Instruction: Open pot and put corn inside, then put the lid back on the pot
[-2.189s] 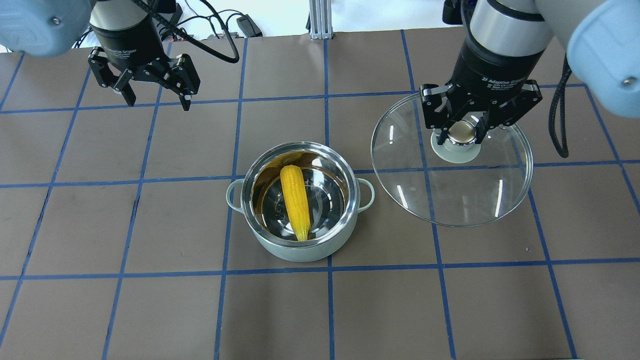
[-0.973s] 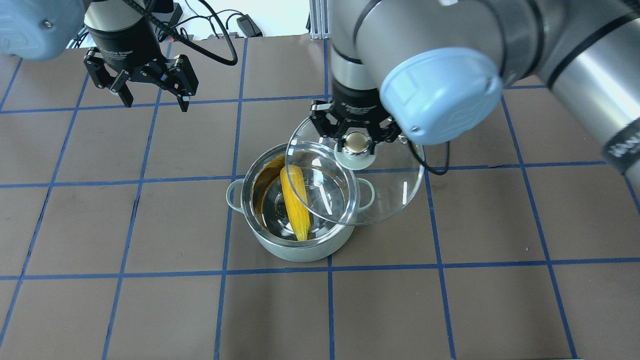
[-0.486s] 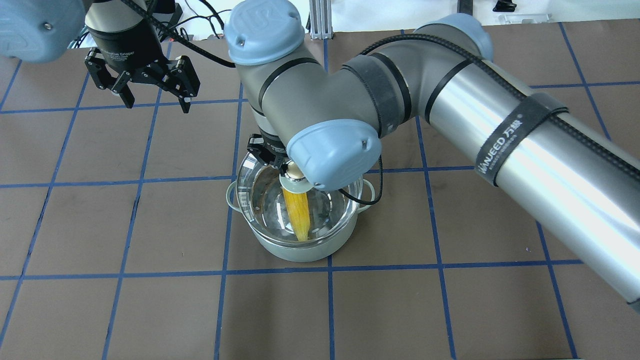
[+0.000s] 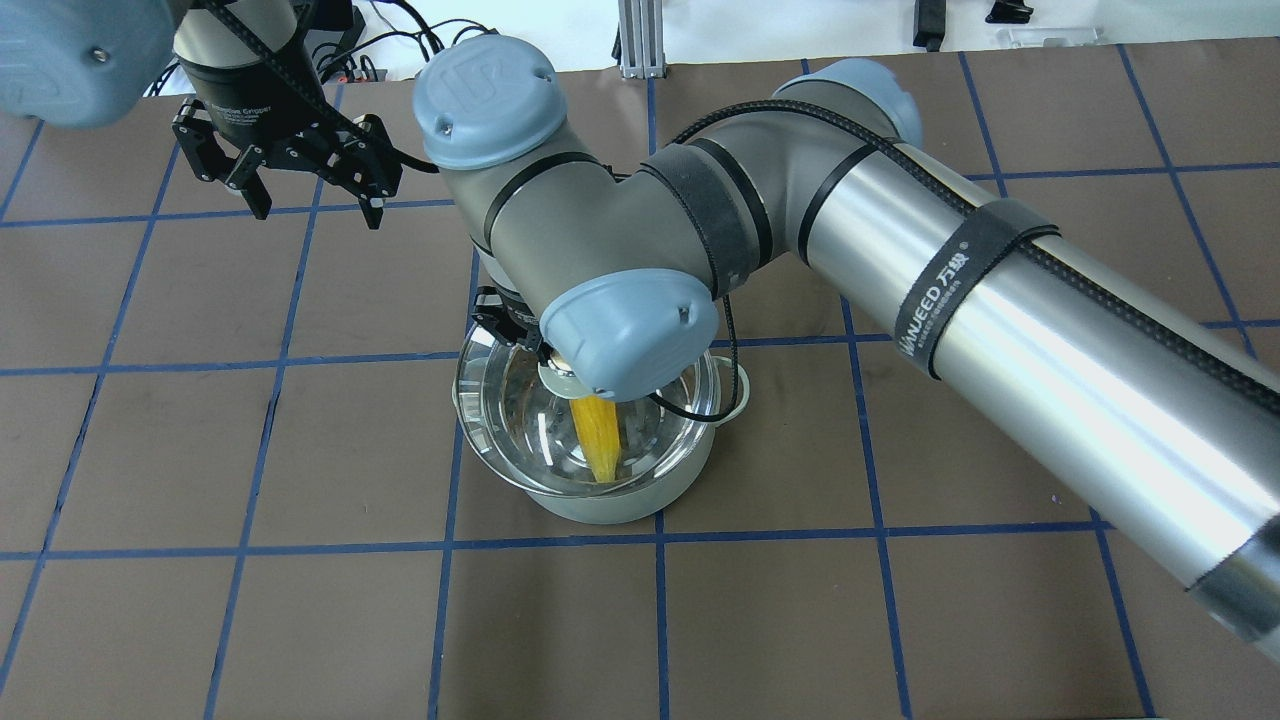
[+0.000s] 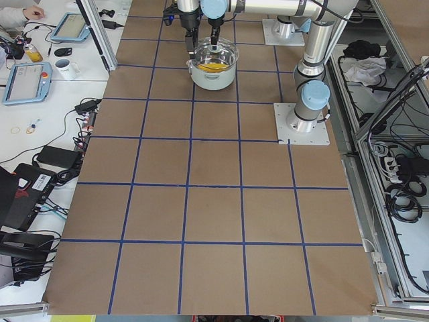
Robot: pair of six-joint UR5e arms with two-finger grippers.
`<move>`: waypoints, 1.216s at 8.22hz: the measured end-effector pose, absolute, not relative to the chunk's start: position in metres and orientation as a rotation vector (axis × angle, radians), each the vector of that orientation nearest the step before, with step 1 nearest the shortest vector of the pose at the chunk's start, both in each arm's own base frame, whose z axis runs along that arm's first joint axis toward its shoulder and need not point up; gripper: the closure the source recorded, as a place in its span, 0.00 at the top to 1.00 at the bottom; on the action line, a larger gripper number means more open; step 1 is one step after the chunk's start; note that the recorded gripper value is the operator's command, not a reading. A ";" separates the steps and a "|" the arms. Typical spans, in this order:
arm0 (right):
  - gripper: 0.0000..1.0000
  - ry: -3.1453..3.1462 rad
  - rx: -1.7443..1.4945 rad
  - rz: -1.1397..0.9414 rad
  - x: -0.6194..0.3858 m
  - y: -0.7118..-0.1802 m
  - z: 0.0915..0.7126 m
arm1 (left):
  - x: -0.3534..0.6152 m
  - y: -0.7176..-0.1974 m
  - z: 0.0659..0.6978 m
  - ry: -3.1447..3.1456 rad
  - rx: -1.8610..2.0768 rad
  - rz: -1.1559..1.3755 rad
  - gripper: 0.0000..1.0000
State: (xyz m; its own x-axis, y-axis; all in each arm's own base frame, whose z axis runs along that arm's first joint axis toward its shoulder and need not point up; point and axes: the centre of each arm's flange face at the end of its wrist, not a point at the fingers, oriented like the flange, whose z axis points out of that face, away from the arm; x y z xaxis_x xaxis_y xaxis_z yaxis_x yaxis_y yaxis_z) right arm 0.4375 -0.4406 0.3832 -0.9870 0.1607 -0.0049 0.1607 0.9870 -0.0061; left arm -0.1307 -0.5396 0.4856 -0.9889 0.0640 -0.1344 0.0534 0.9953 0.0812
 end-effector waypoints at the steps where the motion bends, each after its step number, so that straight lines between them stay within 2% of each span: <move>1: 0.33 3.132 0.242 -0.005 0.437 -0.441 0.380 | -0.131 -0.539 0.484 3.002 0.090 0.123 1.00; 10: 0.32 3.153 0.200 0.044 0.422 -0.452 0.360 | -0.131 -0.538 0.481 3.000 0.092 0.133 1.00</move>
